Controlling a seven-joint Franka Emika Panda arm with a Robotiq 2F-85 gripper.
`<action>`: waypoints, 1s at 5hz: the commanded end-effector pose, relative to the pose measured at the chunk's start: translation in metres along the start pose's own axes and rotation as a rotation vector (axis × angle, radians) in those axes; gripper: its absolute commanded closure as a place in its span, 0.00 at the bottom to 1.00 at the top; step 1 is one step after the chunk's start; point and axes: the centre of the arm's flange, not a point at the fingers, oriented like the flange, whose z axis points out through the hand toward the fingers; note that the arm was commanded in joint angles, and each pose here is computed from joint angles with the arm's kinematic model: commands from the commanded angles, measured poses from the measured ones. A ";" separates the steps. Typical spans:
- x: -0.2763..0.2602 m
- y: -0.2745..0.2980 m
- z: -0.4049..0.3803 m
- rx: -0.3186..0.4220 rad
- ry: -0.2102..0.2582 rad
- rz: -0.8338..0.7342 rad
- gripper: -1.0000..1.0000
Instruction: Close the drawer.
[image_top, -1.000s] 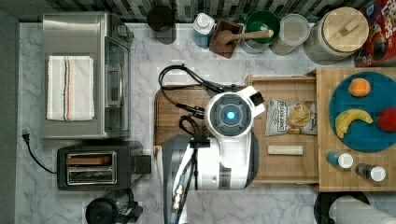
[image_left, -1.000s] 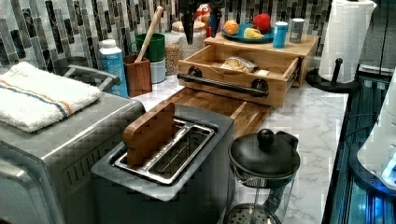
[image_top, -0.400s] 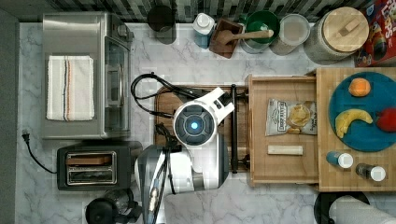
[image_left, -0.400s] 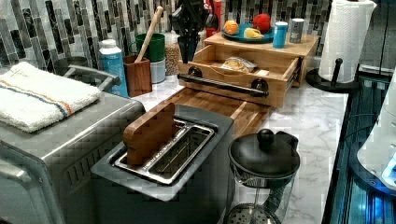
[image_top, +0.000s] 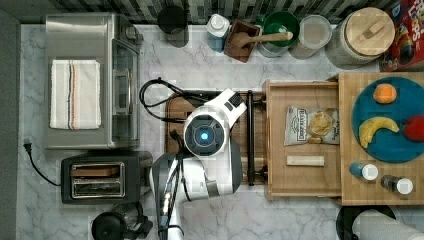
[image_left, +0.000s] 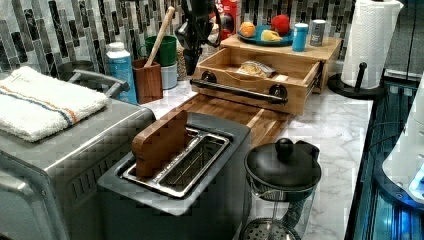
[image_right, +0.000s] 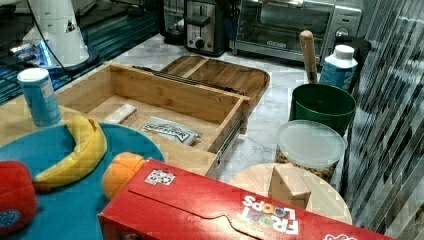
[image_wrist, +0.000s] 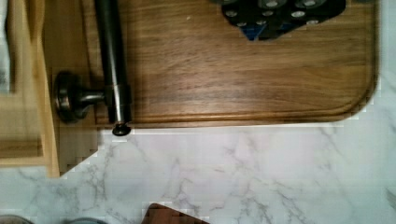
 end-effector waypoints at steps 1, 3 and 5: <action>-0.030 0.003 0.058 -0.032 -0.112 -0.054 1.00; -0.026 0.039 0.070 -0.048 -0.078 -0.102 1.00; -0.020 0.092 0.072 -0.048 -0.060 -0.159 1.00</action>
